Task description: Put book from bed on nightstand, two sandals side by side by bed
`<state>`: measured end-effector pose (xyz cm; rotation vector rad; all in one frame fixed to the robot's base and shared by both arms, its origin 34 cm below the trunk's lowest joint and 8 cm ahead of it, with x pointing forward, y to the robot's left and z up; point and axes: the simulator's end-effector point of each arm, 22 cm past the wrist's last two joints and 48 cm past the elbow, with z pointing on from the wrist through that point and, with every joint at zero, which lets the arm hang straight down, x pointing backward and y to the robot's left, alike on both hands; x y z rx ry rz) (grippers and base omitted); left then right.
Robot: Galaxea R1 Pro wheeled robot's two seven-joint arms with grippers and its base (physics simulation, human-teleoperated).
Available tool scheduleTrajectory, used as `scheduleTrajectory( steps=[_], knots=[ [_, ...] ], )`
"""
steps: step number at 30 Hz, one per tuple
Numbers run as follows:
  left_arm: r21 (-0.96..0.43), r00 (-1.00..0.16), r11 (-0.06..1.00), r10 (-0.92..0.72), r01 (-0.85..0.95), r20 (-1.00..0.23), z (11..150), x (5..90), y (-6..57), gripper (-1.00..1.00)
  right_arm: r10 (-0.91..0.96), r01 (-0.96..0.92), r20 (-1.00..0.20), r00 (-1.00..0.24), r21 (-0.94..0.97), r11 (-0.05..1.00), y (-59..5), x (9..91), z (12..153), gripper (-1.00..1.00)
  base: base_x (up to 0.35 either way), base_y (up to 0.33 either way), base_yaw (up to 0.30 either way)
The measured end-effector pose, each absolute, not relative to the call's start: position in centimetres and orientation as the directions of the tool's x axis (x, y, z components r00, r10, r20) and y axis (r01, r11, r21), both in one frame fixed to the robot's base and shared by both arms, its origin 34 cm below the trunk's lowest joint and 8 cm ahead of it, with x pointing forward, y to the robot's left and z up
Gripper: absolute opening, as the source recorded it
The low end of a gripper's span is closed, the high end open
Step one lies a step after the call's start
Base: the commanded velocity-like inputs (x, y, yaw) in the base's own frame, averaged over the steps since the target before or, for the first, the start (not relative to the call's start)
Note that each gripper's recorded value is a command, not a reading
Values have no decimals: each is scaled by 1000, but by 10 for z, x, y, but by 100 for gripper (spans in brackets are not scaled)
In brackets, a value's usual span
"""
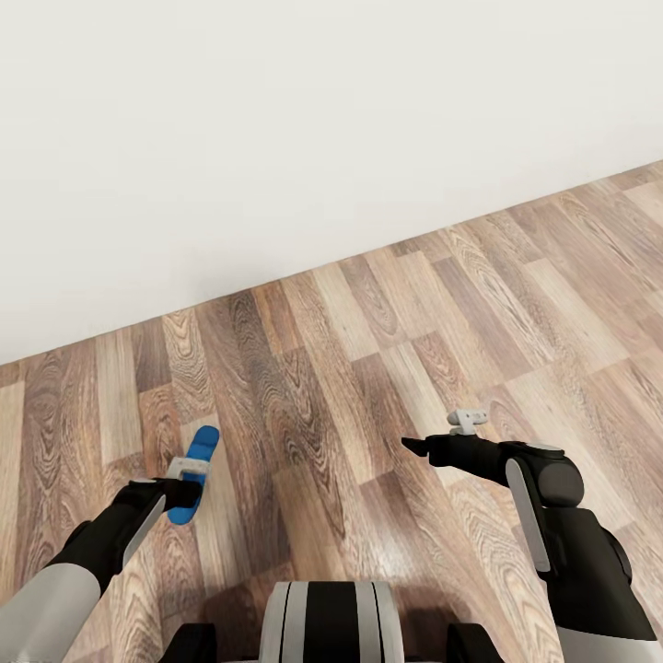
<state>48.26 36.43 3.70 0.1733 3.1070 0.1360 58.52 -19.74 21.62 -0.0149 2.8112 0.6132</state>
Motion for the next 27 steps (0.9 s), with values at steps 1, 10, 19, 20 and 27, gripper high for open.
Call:
scheduleTrajectory(
  steps=[1, 10, 19, 20, 27],
  knots=[
    [88, -994, 990, 110, 108, -20, 36, 481, 365, -100, 46, -66, -257, -965, 408, 911, -197, 585, 216, 100, 0, 0, 0],
    [94, -994, 990, 111, 110, -11, 34, 475, 368, -100, 46, -65, -257, -965, 407, 911, -198, 585, 216, 100, 0, 0, 0],
    [94, -994, 989, 112, 111, -12, 33, 474, 368, -100, 46, -65, -257, -965, 406, 911, -198, 585, 216, 100, 0, 0, 0],
    [95, -994, 989, 113, 111, -12, 33, 475, 368, -100, 46, -65, -257, -965, 406, 911, -198, 585, 216, 100, 0, 0, 0],
    [95, -993, 989, 117, 113, -32, 34, 478, 368, -100, 46, -65, -257, -965, 406, 912, -199, 585, 216, 100, 0, 0, 0]
  ],
)
